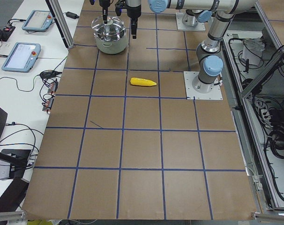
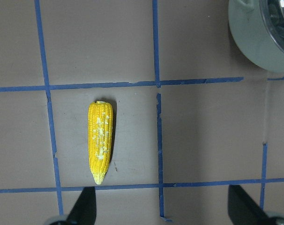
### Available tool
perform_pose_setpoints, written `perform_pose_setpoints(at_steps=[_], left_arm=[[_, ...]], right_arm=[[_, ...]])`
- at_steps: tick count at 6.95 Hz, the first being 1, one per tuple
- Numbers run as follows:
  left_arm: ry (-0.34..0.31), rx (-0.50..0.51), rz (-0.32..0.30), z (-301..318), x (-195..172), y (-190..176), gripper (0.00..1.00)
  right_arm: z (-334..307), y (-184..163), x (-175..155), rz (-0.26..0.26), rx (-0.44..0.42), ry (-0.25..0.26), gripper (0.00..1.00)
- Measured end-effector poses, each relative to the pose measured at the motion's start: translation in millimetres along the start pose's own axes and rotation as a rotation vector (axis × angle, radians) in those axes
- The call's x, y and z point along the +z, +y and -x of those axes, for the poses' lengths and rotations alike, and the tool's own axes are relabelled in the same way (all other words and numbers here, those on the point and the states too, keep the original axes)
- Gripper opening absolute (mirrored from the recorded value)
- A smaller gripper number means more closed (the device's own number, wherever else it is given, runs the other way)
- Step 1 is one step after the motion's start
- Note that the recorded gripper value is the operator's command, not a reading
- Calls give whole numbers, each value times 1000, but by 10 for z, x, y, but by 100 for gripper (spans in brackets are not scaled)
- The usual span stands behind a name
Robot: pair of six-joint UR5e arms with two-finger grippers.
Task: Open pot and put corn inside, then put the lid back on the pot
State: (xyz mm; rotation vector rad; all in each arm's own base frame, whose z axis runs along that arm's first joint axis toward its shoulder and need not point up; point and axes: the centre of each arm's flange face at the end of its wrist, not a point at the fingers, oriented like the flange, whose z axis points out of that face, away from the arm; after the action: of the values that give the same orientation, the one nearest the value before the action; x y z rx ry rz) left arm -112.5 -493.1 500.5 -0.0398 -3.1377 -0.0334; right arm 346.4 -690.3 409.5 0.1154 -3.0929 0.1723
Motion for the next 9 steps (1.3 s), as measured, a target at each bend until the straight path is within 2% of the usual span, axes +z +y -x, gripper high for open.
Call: perform_pose_setpoints(at_steps=[1, 2, 3, 5, 7, 9], left_arm=[[0, 2, 6, 27, 30, -20, 100], [5, 8, 35, 134, 210, -106, 100], [12, 12, 57, 294, 540, -232, 100], [18, 60, 58, 627, 1331, -354, 100], [28, 116, 59, 1014, 2150, -194, 100], [20, 152, 30, 1166, 2831, 55, 100]], right_arm=[[-165, -72, -247, 7, -27, 3, 12], [-466, -171, -488, 11, -61, 4, 12], [-778, -233, -668, 18, -78, 5, 12], [-1320, -227, -928, 46, -60, -6, 10], [-1539, -185, -1055, 59, -40, -30, 10], [-1576, -162, -1118, 55, -36, -34, 10]])
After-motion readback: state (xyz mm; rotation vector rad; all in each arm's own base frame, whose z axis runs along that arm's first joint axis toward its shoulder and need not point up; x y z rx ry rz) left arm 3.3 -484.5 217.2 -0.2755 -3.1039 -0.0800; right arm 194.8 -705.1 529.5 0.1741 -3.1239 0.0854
